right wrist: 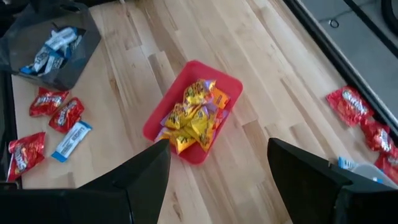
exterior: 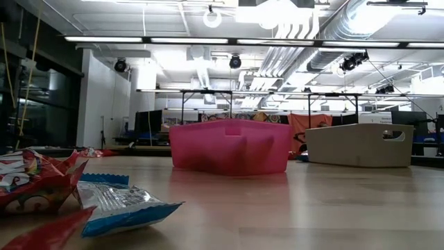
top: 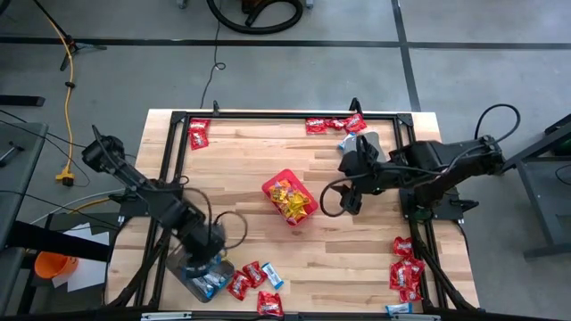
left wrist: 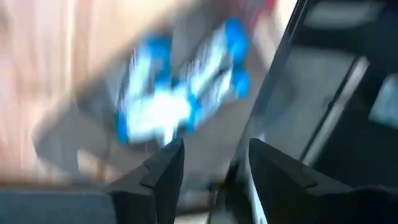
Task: Sort candy
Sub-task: Put the blue candy into the black bin
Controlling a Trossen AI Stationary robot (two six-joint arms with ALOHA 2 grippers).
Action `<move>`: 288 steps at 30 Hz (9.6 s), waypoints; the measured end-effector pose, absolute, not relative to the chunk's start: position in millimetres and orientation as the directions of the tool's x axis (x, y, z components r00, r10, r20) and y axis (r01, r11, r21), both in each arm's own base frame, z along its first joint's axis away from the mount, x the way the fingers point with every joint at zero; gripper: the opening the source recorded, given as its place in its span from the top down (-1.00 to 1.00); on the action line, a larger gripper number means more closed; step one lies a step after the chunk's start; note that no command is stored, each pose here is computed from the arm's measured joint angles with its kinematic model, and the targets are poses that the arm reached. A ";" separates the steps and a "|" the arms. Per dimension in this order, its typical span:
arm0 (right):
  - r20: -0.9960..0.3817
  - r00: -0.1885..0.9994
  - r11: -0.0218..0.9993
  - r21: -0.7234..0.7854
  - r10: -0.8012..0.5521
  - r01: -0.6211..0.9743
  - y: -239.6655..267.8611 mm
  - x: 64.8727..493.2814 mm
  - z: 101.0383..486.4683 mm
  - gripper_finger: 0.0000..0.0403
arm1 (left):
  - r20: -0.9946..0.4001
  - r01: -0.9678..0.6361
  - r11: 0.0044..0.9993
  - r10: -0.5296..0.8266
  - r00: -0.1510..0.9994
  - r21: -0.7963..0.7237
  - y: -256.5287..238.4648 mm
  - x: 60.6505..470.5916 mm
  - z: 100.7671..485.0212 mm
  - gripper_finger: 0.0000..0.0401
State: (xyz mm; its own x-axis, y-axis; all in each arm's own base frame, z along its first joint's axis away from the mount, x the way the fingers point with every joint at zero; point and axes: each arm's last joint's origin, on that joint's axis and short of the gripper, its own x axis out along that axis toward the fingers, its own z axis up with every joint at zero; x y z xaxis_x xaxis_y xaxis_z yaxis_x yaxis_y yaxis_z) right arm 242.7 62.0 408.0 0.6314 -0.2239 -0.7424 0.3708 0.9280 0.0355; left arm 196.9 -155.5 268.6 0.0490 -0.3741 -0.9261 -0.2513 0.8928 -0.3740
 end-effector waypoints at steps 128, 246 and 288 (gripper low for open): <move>-0.143 0.867 0.831 0.395 0.476 -0.391 184.5 540.0 195.1 0.92 | -0.021 -0.148 0.924 0.151 0.988 -0.354 -2.3 184.4 399.5 0.15; -0.896 -0.443 0.817 -0.225 0.041 0.531 -250.4 333.9 133.1 -0.10 | -0.366 -0.284 0.812 0.094 0.926 -0.509 -1.0 209.8 235.2 0.15; -0.741 0.623 0.948 0.319 0.252 -0.003 -37.6 438.6 334.6 0.99 | -0.090 -0.073 0.880 0.034 0.995 -0.469 -1.3 145.0 287.6 0.15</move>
State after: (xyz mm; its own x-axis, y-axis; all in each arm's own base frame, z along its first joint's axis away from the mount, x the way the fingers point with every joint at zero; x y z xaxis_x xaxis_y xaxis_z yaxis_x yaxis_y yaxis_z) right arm 438.6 -37.6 334.6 0.6225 0.2516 -0.7410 -0.0031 0.9477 0.3191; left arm 145.0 -1.3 287.6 0.9953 0.0342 -0.0902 -0.0728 0.8799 -0.4695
